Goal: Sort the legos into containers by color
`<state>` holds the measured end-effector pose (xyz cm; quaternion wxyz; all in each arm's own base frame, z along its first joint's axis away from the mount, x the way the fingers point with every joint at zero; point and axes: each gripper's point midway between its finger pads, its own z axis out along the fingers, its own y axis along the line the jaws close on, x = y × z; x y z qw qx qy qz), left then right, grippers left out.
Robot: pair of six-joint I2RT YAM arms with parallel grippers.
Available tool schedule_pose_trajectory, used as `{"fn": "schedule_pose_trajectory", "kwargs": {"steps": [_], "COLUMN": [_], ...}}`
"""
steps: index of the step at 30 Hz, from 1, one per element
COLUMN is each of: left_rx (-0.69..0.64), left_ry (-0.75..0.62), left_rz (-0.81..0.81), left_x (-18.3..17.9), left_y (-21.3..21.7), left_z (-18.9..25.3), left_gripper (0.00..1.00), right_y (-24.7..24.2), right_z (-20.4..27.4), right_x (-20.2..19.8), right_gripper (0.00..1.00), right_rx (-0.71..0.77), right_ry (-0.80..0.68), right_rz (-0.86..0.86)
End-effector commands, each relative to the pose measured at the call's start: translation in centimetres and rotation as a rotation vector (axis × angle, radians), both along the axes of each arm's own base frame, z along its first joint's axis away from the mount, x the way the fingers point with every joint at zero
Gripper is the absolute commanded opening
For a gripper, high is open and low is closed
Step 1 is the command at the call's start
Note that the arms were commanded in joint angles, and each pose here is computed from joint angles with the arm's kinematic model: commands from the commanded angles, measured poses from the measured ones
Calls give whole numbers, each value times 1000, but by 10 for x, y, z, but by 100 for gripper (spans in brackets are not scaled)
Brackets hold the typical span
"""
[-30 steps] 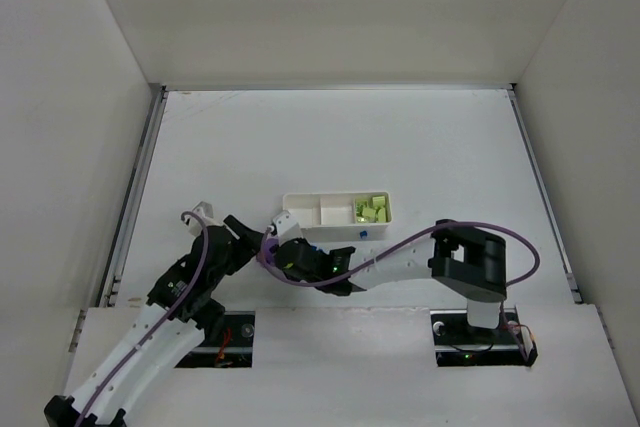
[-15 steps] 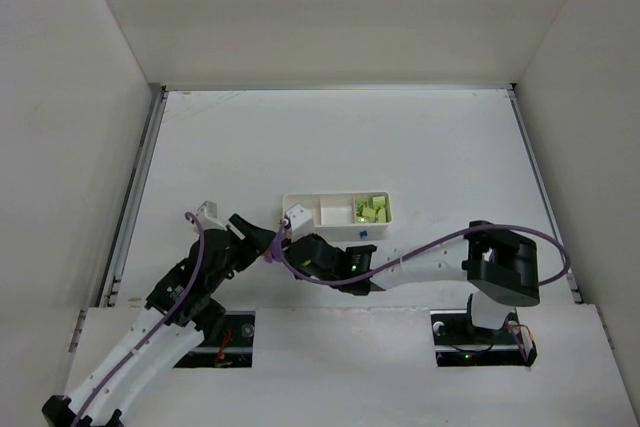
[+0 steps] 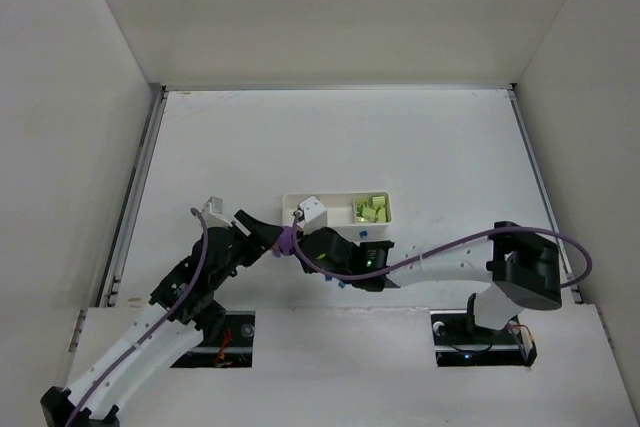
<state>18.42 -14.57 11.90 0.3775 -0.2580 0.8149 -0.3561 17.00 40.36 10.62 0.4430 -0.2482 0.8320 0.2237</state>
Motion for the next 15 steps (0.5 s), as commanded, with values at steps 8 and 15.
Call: {"fn": "schedule_pose_trajectory", "kwargs": {"steps": [8,15], "left_rx": [-26,-31], "left_ry": [-41,-52], "left_rz": [-27,-31], "left_x": [11,12], "left_y": [-11,-12], "left_z": [16,22], "left_gripper": [60,60], "right_y": [10,13], "right_z": [36,19], "right_x": [4,2], "right_gripper": [32,31], "right_rx": [135,103], "right_ry": [-17,-1], "right_rz": [-4,-3]}}
